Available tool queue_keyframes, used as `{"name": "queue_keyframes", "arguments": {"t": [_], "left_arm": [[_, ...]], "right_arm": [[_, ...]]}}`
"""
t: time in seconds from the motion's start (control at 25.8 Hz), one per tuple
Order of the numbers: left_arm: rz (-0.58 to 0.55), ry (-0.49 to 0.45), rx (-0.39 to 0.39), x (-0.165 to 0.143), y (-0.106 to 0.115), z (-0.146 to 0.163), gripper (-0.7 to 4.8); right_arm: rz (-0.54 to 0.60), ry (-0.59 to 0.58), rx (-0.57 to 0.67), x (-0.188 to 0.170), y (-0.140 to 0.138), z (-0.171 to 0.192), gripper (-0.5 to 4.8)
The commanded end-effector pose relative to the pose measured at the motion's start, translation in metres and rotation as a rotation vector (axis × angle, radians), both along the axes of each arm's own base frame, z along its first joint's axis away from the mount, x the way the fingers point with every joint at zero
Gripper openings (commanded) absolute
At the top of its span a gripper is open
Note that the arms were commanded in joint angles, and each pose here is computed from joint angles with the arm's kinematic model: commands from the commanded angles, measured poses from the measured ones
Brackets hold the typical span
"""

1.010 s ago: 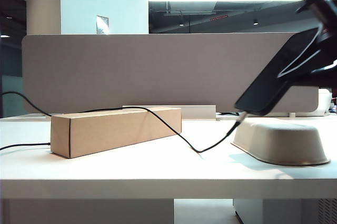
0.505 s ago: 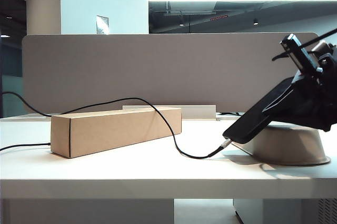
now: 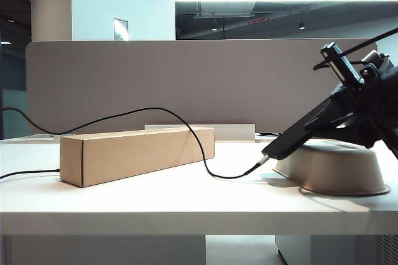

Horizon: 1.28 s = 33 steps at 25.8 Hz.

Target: Pick up the charging cable and the phone, plug the charging cable into the charging port on the phone, and finally place them back on the table.

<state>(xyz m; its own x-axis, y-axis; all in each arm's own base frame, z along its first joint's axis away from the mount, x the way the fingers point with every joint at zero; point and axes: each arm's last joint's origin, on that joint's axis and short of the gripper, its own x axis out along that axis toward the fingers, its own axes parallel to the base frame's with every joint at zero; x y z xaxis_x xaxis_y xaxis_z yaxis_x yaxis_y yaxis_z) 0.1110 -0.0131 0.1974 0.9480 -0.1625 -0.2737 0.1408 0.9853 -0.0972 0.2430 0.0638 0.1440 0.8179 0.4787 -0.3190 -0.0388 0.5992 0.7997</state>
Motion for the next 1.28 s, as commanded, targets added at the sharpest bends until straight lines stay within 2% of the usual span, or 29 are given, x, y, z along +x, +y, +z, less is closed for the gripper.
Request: {"name": "queue_keyframes", "arguments": {"t": [0.04,0.08,0.19,0.27,0.39,0.58,0.66,0.74,0.97,1.28], "left_arm": [[0.003,-0.023,0.002,0.0006,0.0002,0.0028,-0.06],[0.003,-0.027,0.001,0.0006,0.0002,0.0031,-0.06],[0.003,-0.039,0.000,0.0009,0.0002,0.0043,-0.06],[0.003,-0.044,0.000,0.0010,0.0001,0.0049,-0.06],[0.003,-0.054,-0.001,0.0012,0.0001,0.0058,-0.06],[0.003,-0.062,-0.002,0.0014,0.0001,0.0066,-0.06],[0.003,-0.065,-0.003,0.0015,0.0001,0.0068,-0.06],[0.003,-0.067,-0.003,0.0015,0.0001,0.0071,-0.06],[0.003,-0.074,-0.003,0.0017,0.0001,0.0077,-0.06],[0.003,-0.076,-0.004,0.0017,0.0001,0.0079,-0.06]], "right_arm": [[-0.007,-0.047,0.021,0.0043,0.0008,0.0086,0.42],[-0.008,-0.042,0.020,0.0049,0.0009,0.0088,0.65],[-0.024,-0.038,0.014,0.0050,0.0004,0.0082,0.71],[-0.027,-0.033,0.016,0.0050,0.0003,0.0079,1.24],[-0.033,-0.016,0.029,0.0047,0.0002,0.0071,2.30],[-0.043,0.006,0.066,0.0046,0.0003,0.0070,2.50],[-0.031,0.022,0.109,0.0044,0.0010,0.0077,2.90],[-0.015,0.025,0.121,0.0042,0.0016,0.0083,3.10],[0.025,0.029,0.140,0.0037,0.0024,0.0088,3.12],[0.035,-0.064,0.002,0.0063,-0.0073,0.0095,3.04]]}}
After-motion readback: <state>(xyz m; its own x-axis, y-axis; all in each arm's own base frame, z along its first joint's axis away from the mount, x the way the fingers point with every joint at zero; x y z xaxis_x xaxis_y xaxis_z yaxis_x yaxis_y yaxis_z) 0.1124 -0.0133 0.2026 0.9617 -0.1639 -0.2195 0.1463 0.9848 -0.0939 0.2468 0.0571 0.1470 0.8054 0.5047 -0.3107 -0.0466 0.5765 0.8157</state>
